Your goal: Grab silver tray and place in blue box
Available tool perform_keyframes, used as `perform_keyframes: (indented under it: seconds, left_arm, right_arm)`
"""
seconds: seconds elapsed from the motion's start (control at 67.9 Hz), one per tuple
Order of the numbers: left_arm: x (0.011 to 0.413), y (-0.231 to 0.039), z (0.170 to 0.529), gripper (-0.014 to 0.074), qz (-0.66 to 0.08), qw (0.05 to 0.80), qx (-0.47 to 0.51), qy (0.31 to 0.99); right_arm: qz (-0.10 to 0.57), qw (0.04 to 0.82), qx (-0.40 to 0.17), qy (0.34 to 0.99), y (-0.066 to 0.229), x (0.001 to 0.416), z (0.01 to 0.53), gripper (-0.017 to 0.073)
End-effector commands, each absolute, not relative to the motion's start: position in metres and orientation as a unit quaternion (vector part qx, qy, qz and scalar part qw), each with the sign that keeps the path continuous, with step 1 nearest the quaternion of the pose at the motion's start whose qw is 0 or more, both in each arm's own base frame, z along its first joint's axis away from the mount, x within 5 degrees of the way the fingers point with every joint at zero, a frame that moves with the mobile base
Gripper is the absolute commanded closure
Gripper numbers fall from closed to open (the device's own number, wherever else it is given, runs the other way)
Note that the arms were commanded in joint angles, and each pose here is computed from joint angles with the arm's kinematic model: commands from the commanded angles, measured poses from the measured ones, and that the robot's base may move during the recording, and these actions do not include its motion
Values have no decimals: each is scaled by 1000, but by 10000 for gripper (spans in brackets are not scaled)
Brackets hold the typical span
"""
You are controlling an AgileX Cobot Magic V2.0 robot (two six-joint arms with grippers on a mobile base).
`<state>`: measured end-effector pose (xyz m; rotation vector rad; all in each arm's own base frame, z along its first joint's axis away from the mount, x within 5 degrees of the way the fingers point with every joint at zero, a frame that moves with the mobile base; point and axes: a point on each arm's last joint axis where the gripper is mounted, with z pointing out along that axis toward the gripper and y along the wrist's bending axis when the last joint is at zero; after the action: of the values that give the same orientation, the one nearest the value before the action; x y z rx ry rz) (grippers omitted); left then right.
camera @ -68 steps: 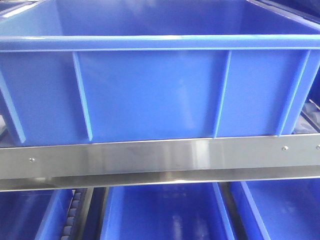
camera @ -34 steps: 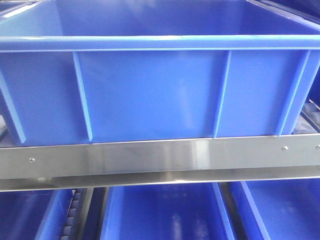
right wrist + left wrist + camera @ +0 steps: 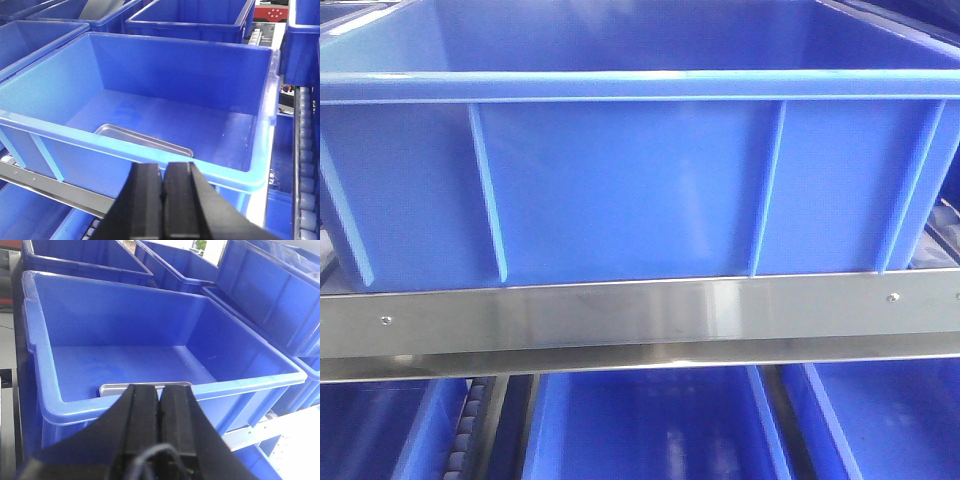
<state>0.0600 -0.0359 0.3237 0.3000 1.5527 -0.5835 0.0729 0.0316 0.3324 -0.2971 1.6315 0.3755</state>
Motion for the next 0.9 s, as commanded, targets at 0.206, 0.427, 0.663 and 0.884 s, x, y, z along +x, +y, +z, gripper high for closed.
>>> perform_keyframes:
  seconds: [0.206,0.427,0.663,0.884]
  left_arm:
    - [57,-37,339,685,-276,696,141,648]
    - [57,-37,339,685,-276,696,141,648]
    - [57,-37,339,685,-276,696,141,648]
    - [57,-37,339,685,-276,696,141,648]
  right_arm:
    - [171,690,-144,689,33,72,343,506]
    - [137,709,-94,685,22,68,297,506]
    - [18,776,-56,628,7,61,264,506]
    - [-26,804,-33,593,1,50,243,506]
